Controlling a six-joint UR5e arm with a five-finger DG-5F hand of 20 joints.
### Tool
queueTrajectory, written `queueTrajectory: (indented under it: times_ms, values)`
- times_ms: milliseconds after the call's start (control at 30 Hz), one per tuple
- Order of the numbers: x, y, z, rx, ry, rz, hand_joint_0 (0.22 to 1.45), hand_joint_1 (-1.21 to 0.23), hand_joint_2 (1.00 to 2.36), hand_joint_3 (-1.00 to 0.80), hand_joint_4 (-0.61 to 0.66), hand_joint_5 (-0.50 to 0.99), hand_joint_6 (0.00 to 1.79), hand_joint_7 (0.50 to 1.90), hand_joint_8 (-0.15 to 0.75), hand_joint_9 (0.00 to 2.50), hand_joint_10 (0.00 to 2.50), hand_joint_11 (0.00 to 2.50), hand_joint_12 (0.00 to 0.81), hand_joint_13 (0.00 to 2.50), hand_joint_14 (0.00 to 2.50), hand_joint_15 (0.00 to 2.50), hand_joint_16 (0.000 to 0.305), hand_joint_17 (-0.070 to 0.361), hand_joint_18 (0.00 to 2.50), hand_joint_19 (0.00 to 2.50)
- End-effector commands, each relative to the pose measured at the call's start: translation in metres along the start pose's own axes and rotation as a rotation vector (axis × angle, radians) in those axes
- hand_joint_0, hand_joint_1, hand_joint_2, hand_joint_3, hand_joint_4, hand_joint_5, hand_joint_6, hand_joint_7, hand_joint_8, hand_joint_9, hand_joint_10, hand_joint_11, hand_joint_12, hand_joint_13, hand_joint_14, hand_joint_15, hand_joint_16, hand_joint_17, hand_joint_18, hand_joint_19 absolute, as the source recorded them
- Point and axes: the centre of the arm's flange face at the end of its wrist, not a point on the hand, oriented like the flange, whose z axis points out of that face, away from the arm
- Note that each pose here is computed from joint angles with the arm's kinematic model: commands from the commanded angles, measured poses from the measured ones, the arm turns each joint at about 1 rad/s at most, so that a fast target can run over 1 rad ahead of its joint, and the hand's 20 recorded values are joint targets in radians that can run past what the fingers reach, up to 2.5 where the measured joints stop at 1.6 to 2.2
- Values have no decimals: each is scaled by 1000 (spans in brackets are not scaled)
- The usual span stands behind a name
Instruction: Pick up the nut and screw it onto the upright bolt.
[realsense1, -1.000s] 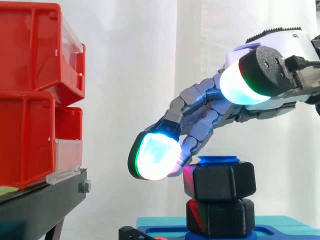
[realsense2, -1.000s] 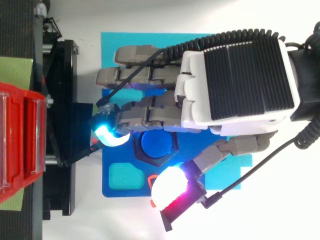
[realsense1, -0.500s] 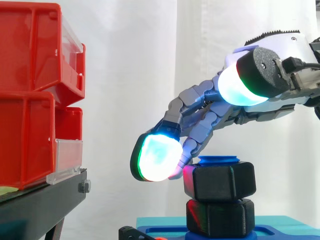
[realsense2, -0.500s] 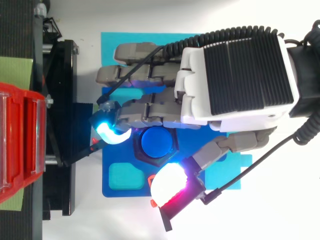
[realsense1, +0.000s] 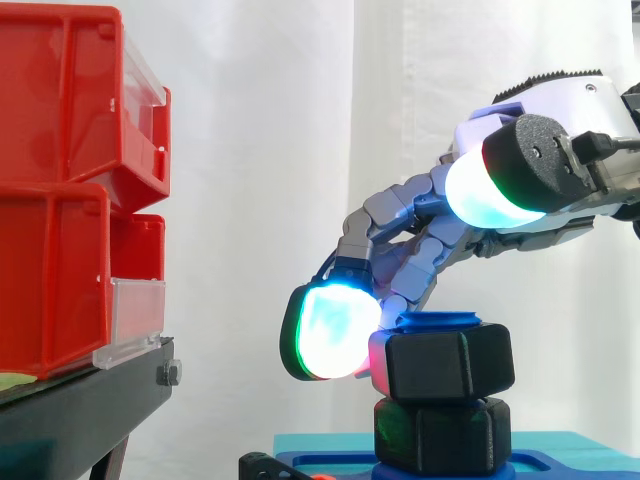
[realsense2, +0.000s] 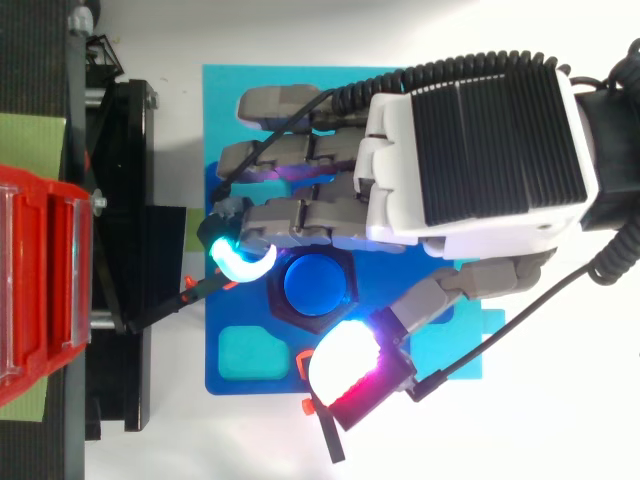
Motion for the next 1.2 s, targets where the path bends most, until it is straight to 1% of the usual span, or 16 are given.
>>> queueTrajectory:
  times_ms: [0, 167, 367, 433, 467, 533, 600, 633, 667, 800, 833, 933, 1000, 1067, 1100, 1167]
  values:
    - [1, -1, -1, -5, 6, 1, 515, -218, 1000, -500, 281, -80, 504, 1064, 273, 630, 0, 0, 286, 349, 0, 0, 30, 67, 0, 0]
    - [-1, -5, -2, 3, 8, 2, 519, -226, 1000, -500, 274, -68, 504, 1099, 273, 661, 0, 0, 280, 369, 0, 0, 29, 65, 0, 0]
    - [-3, -8, -4, 2, 7, 3, 523, -237, 1000, -500, 260, -55, 504, 1141, 275, 705, 0, 0, 275, 397, 0, 0, 28, 62, 0, 0]
    - [-3, -10, -5, -1, 8, 4, 524, -240, 1000, -500, 255, -49, 504, 1163, 275, 722, 0, 0, 273, 409, 0, 0, 27, 60, 0, 0]
    - [-7, -11, -6, -10, 6, 4, 525, -244, 1000, -500, 254, -44, 504, 1171, 275, 739, 0, 0, 270, 414, 0, 0, 27, 60, 6, 0]
    - [-8, -13, -6, -10, 4, 2, 527, -251, 1000, -500, 246, -36, 504, 1194, 275, 770, 0, 0, 265, 447, 0, 0, 26, 58, 33, 0]
    - [-13, -15, -7, -9, -1, 3, 534, -277, 1000, -500, 218, -19, 504, 1234, 278, 866, 0, 0, 252, 495, 0, 0, 23, 52, 92, 0]
    - [-15, -16, -8, -8, -2, 3, 536, -283, 1000, -500, 219, -15, 504, 1244, 278, 883, 0, 0, 251, 516, 0, 0, 22, 51, 110, 0]
    - [-18, -18, -9, -2, 1, 1, 539, -292, 1000, -500, 189, -3, 504, 1279, 278, 922, 0, 0, 244, 543, 0, 0, 22, 49, 142, 0]
    - [-22, -21, -11, 4, 3, -2, 549, -316, 1000, -500, 163, 27, 503, 1329, 280, 1099, 0, 0, 218, 654, 0, 0, 19, 43, 251, 0]
    - [-24, -22, -12, 5, 1, -2, 549, -317, 1000, -500, 165, 31, 503, 1339, 280, 1098, 0, 0, 215, 665, 0, 0, 19, 43, 264, 0]
    - [-23, -23, -13, 8, 7, -1, 553, -323, 1000, -500, 133, 47, 502, 1357, 277, 1167, 0, 0, 206, 724, 0, 0, 17, 38, 321, 0]
    - [-26, -22, -12, 6, 1, -2, 559, -361, 1000, -500, 66, 68, 501, 1391, 272, 1317, 0, 0, 184, 815, 0, 0, 14, 32, 439, 0]
    - [-27, -22, -12, 5, -2, -2, 559, -380, 1000, -500, 28, 76, 506, 1393, 260, 1372, 0, 0, 173, 865, 0, 0, 13, 29, 500, 0]
    - [-27, -21, -12, 3, -3, -2, 559, -392, 1000, -500, 4, 79, 530, 1349, 252, 1423, 0, 0, 165, 924, 0, 0, 11, 24, 566, 0]
    - [-27, -23, -12, 4, -3, -2, 558, -396, 1000, -500, -14, 78, 539, 1329, 253, 1479, 0, 4, 158, 951, 0, 0, 10, 23, 600, 0]
